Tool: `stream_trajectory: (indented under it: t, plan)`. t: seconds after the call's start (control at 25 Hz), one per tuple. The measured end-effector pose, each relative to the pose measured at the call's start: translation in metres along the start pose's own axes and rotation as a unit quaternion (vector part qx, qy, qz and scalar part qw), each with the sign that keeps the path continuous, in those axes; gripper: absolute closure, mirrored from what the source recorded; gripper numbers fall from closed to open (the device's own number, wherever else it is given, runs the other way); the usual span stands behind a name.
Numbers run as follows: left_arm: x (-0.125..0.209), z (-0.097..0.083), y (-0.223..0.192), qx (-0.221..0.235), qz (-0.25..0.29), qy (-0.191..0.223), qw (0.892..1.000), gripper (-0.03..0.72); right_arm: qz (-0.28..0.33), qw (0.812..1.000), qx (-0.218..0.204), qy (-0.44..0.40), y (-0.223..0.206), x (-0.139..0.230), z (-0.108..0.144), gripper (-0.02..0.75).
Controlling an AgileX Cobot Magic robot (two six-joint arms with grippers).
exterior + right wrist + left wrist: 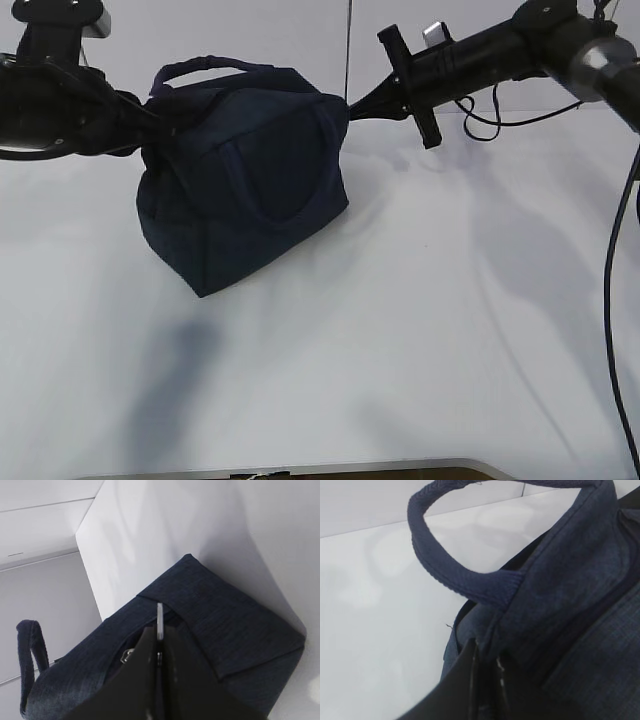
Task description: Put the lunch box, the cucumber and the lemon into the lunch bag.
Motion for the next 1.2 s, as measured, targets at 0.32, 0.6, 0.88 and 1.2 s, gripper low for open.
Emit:
stream_trajectory:
  t: [0.32,0.6,0.88,1.2]
  plan:
    - [0.0,-0.001,0.0,0.001,0.001,0.0,1.0,0.701,0.005,0.997,-0.037,-0.06,0.001,0.0,0.011,0.733]
    - [0.001,-0.001,0.0,0.002,0.002,0.001,1.0,0.701,0.01,0.994,-0.058,-0.089,0.001,0.001,0.018,0.733]
    - [0.001,-0.001,0.0,0.002,0.002,0.001,1.0,0.701,0.014,0.993,-0.056,-0.099,-0.005,0.001,0.01,0.733]
    - [0.001,-0.001,0.0,0.003,0.003,0.001,1.0,0.701,0.022,0.993,-0.04,-0.105,-0.019,0.002,-0.016,0.733]
Point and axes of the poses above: a point on each arm's last joint axis where the gripper is mounted, y pointing back along that axis away from the gripper, z along the wrist's bending axis when the last joint is at zero, x = y × z, the point moved 9 cm from there along -y, pointing out along that axis toward the gripper, and after that the axes turned 8 degrees about y, right-handed, at the moved point
